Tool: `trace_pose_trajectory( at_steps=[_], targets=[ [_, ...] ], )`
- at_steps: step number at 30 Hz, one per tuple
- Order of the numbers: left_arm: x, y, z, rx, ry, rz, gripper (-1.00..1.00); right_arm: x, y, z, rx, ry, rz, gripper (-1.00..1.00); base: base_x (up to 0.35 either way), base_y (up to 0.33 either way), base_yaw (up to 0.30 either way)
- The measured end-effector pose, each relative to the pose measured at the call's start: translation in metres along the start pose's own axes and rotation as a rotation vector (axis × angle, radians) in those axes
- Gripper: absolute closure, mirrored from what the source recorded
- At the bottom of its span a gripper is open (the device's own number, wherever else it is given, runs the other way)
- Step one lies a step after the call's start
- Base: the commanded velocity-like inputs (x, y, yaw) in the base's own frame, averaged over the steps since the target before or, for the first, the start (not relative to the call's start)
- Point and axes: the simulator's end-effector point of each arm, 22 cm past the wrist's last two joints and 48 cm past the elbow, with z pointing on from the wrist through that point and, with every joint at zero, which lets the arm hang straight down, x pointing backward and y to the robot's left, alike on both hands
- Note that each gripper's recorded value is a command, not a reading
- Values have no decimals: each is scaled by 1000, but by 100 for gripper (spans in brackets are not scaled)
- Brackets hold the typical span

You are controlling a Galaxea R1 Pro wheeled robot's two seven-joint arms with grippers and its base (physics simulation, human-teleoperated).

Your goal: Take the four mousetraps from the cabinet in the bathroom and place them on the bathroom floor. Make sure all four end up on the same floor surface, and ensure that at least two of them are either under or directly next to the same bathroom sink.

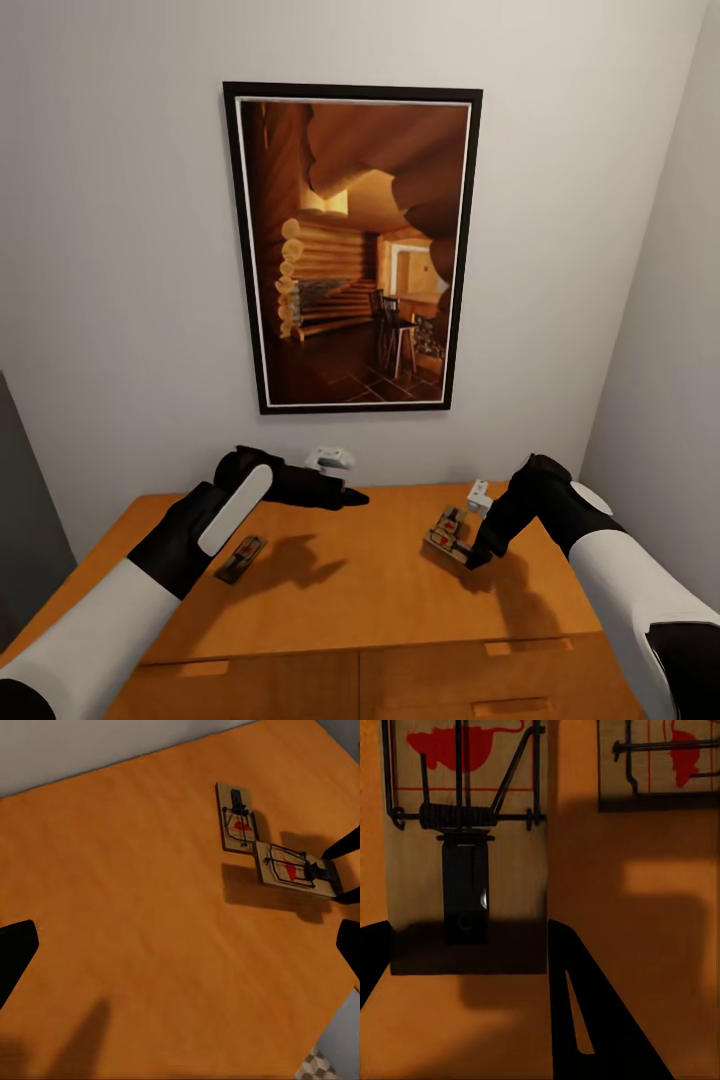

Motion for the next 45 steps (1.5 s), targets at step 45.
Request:
trace_pose_trajectory(
  at_steps=[45],
  targets=[
    [8, 92, -66, -179, 51, -56, -100, -28, 17, -38, -44, -75, 22, 100, 0, 0, 0]
  ],
)
